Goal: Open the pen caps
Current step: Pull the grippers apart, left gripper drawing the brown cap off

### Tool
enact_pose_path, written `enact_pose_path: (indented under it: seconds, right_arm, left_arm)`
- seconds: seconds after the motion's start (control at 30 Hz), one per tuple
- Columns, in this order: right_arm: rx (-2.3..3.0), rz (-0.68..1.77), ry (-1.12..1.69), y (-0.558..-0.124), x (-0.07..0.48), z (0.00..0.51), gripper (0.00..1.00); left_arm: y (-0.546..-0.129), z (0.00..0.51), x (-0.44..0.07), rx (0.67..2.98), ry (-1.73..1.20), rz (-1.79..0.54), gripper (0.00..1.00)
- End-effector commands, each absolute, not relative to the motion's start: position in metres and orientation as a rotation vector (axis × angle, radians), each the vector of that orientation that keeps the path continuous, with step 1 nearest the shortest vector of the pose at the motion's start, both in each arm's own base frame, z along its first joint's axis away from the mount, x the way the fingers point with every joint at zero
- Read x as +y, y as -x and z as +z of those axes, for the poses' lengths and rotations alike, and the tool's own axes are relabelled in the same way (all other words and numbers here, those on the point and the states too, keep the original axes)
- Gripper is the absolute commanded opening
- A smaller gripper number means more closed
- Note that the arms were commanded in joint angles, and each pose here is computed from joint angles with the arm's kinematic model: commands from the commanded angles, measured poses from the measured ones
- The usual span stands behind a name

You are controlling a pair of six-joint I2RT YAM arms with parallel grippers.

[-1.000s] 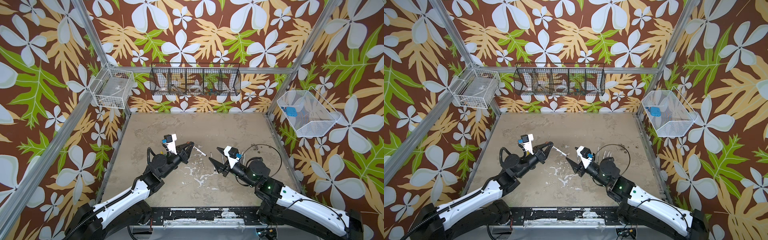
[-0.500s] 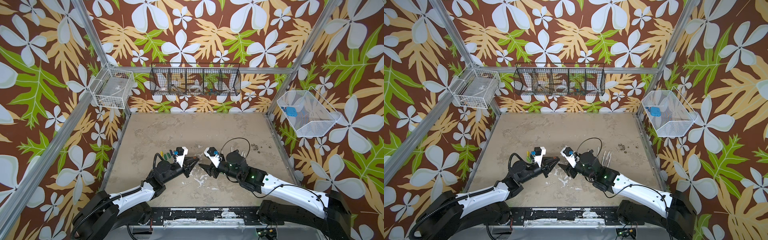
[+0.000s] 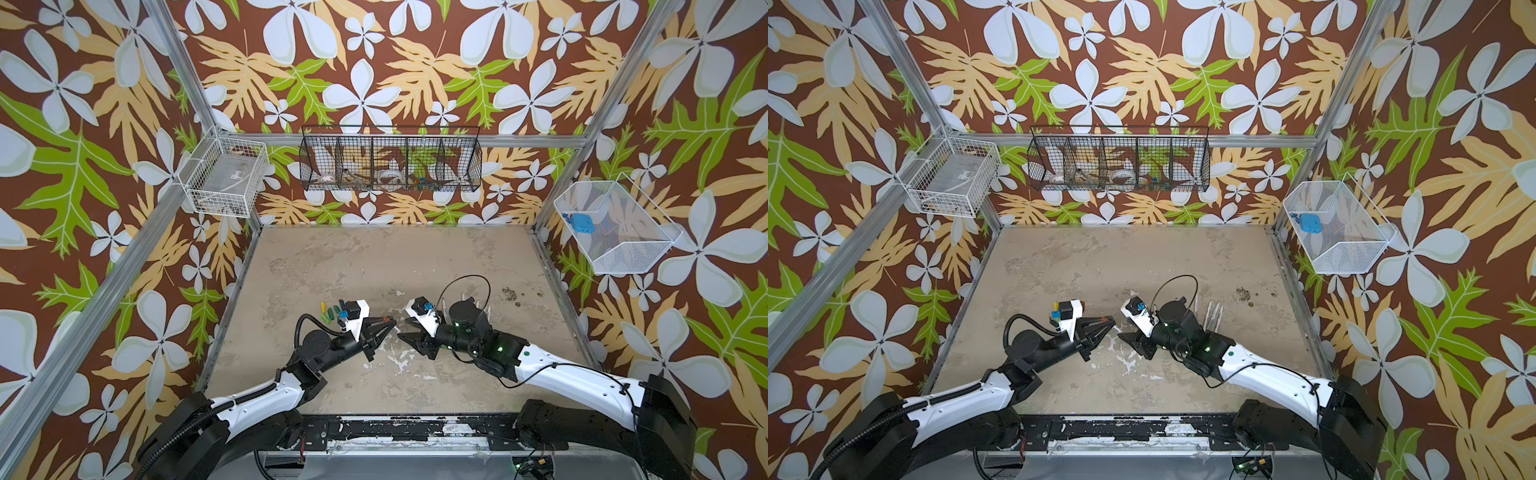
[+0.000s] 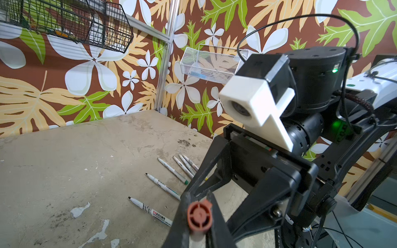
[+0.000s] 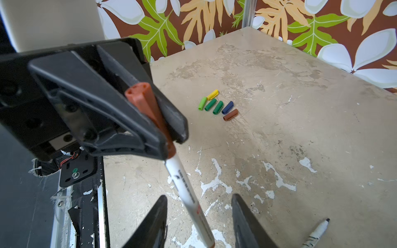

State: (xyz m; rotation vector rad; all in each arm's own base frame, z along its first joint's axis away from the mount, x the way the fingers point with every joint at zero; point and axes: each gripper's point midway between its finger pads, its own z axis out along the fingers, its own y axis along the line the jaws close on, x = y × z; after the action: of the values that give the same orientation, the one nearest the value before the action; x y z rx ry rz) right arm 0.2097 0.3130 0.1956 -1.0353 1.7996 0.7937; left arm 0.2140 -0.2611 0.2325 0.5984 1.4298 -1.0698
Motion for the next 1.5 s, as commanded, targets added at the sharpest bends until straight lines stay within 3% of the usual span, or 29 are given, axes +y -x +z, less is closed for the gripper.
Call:
enact_pose_path:
  seconds: [0.0,0.3,0.4,0.67,1.33,1.47]
  right_arm:
    - [1.754,0.854,1.051,-0.204,0.318,0.205,0.47]
    - [1.758,0.847,1.056,-0.205,0.319,0.201,0.45]
    - [1.762,0.837,1.055,-0.207,0.319,0.199,0.38]
    - [1.769,0.862,1.083,-0.205,0.325,0.194,0.38]
    - [1.765,0.866,1.094,-0.203,0.326,0.193,0.0]
    - [1.777,0.755,1.039,-0.214,0.32,0.192,0.0]
  left_arm:
    - [-0.21,0.239,-0.266,1.398,-0.622,-1.112,0.0]
    - [-0.206,0.238,-0.269,1.39,-0.645,-1.136,0.0]
    - [-0.203,0.239,-0.27,1.381,-0.655,-1.153,0.0]
    - [-0.198,0.241,-0.272,1.365,-0.679,-1.185,0.0]
    - [-0.206,0.24,-0.269,1.399,-0.613,-1.174,0.0]
    - [-0.218,0.237,-0.261,1.441,-0.532,-1.124,0.0]
